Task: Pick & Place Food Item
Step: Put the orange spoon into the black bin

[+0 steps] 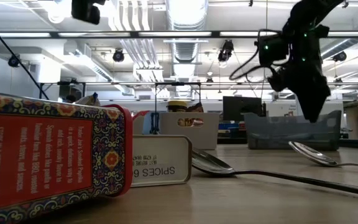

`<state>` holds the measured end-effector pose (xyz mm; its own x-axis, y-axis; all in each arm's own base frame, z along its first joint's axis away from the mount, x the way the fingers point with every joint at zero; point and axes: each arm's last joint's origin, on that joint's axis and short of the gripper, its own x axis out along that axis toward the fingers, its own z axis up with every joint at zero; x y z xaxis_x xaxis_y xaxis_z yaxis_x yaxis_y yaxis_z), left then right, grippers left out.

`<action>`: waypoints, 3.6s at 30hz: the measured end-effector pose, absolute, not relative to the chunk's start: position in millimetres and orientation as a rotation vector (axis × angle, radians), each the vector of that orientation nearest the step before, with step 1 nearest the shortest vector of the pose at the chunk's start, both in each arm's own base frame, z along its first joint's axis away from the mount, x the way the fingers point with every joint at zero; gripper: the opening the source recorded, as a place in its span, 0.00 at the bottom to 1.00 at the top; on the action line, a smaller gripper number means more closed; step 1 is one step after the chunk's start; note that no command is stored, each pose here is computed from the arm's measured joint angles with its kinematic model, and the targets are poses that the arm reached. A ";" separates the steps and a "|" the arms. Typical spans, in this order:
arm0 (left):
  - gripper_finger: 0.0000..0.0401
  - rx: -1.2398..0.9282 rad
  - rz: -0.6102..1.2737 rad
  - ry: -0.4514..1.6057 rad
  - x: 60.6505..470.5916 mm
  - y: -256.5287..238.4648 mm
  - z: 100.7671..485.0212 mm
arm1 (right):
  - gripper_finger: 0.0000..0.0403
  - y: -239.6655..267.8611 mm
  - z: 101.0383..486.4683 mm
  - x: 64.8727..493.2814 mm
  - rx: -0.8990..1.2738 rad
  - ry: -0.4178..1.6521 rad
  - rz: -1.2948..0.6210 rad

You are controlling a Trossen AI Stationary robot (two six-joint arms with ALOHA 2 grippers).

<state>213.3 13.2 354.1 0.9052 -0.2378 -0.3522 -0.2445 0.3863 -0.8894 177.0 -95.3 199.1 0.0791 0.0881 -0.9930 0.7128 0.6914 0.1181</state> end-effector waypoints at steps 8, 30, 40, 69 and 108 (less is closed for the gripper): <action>0.48 -1.181 -0.030 0.702 236.3 -21.8 327.6 | 0.58 -97.6 238.1 184.3 0.694 1.312 -0.548; 0.48 -1.135 0.189 1.066 269.6 -66.8 258.6 | 0.57 20.0 284.4 219.3 0.723 1.201 -0.369; 0.48 -0.933 0.174 0.984 263.6 -43.9 267.9 | 0.40 93.3 251.6 216.4 0.842 1.180 -0.493; 0.48 -0.748 0.048 1.012 243.1 -21.1 280.6 | 0.32 166.4 163.4 299.4 0.844 1.377 -0.740; 0.48 -0.706 0.015 1.059 239.4 -21.6 278.3 | 0.02 152.0 151.7 291.3 0.799 1.393 -0.709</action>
